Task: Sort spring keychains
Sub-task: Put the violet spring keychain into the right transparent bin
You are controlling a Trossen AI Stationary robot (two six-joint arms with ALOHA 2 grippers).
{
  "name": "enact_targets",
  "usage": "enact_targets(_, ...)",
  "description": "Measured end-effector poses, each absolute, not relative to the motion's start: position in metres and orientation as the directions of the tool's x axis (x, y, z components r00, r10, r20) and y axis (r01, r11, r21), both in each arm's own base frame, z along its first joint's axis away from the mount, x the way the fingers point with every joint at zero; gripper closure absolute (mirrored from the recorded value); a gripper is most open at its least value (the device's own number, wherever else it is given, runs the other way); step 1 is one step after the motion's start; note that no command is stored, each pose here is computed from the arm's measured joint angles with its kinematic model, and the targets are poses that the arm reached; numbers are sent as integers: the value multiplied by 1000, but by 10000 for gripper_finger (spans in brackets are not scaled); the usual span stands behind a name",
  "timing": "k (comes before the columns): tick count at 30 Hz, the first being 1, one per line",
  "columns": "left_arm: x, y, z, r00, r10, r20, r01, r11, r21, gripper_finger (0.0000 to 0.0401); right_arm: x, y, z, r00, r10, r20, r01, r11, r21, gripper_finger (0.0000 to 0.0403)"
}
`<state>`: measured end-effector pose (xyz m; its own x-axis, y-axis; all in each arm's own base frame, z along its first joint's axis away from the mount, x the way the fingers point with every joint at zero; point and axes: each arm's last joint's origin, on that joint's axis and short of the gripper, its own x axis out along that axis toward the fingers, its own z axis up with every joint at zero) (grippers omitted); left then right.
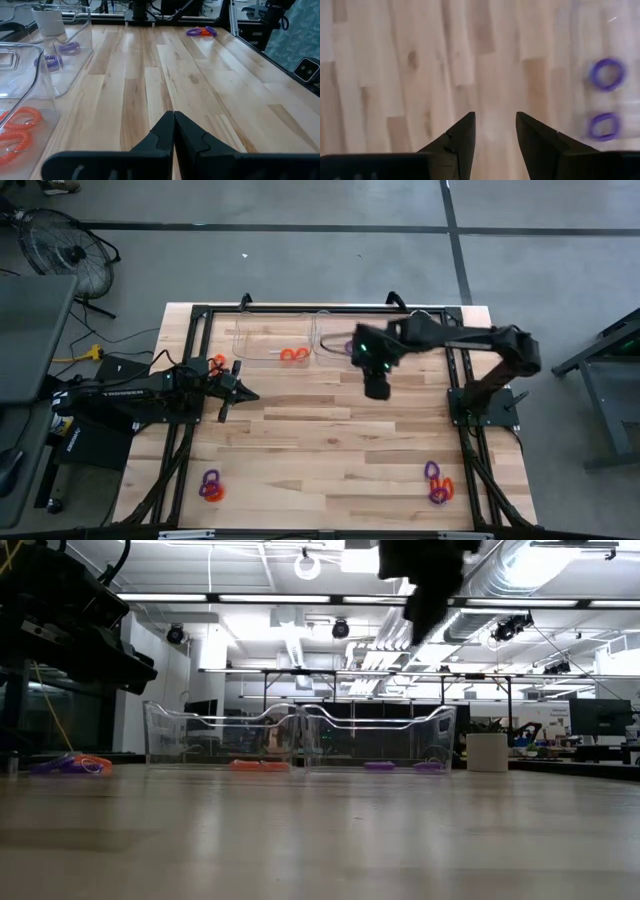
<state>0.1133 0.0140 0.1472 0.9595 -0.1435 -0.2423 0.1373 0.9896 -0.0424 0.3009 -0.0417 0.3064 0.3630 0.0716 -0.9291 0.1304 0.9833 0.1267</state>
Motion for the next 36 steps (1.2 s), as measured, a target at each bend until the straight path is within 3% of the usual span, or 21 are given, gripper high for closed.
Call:
enact_targets(5,113,14,147,959,-144,-243,138,990,-43,400,266,-14,277,365,119,-923,254,941,222,267)
enact_targets(12,113,14,147,959,-144,-243,138,990,-43,400,223,16,239,299,215,-930,493,799,343,267)
enact_targets(22,113,14,147,959,-144,-243,138,990,-43,400,191,52,181,162,317,-934,767,555,321,268)
enact_targets(36,113,14,147,959,-144,-242,138,990,-43,400,177,98,172,173,365,-915,906,306,293,268)
